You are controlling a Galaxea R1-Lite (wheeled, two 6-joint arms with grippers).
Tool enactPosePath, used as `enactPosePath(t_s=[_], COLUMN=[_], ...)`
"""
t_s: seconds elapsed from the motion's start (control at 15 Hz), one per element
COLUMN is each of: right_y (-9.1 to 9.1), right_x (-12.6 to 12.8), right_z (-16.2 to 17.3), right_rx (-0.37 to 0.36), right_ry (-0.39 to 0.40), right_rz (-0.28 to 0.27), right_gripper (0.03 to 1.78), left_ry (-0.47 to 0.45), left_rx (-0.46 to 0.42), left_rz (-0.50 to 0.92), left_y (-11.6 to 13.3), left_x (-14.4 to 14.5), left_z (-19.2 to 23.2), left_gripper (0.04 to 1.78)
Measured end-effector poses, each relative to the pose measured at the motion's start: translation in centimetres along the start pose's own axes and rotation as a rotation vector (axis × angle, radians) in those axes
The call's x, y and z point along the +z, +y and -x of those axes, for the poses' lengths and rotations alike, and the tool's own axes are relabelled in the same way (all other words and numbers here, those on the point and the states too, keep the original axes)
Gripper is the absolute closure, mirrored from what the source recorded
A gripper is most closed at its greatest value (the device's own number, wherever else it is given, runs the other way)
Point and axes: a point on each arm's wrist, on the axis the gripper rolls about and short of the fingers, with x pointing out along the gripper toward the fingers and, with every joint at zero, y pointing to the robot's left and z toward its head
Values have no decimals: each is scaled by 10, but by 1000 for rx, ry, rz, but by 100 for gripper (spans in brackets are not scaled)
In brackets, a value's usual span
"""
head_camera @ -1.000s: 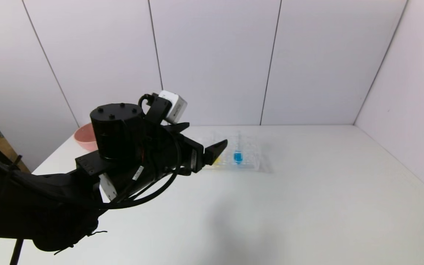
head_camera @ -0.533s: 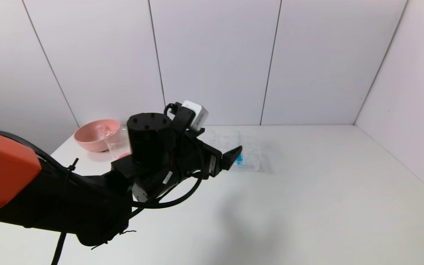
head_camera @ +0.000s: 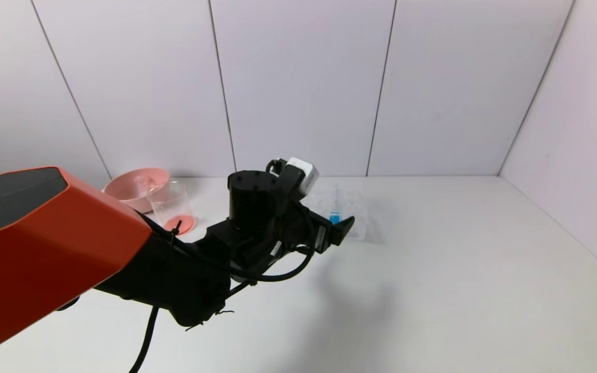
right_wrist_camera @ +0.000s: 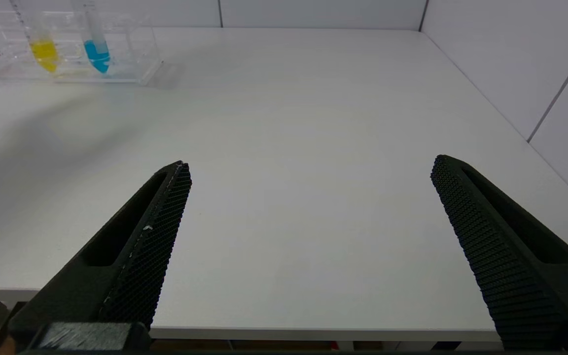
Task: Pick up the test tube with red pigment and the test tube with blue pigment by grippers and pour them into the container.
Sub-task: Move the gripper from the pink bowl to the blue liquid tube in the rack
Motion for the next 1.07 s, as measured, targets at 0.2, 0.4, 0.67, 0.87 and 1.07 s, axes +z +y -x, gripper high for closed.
enactPosePath(t_s=[0.2, 0.4, 0.67, 0.87, 1.07], right_y=[0, 0, 0, 0, 0], right_x=[0, 0, 0, 0, 0], right_z=[0, 0, 0, 0, 0], right_rx=[0, 0, 0, 0, 0], right_ry=[0, 0, 0, 0, 0], right_rz=[0, 0, 0, 0, 0], right_gripper=[4, 4, 4, 4, 4], left_ry=[30, 26, 50, 47, 54], left_rx=[1, 39, 74, 106, 131], left_rz=[5, 6, 12, 27, 42], left_y=[-1, -1, -6, -12, -16], left_x=[-5, -5, -3, 0, -2], left_z=[-11, -24, -38, -49, -58], left_gripper=[6, 6, 6, 6, 6])
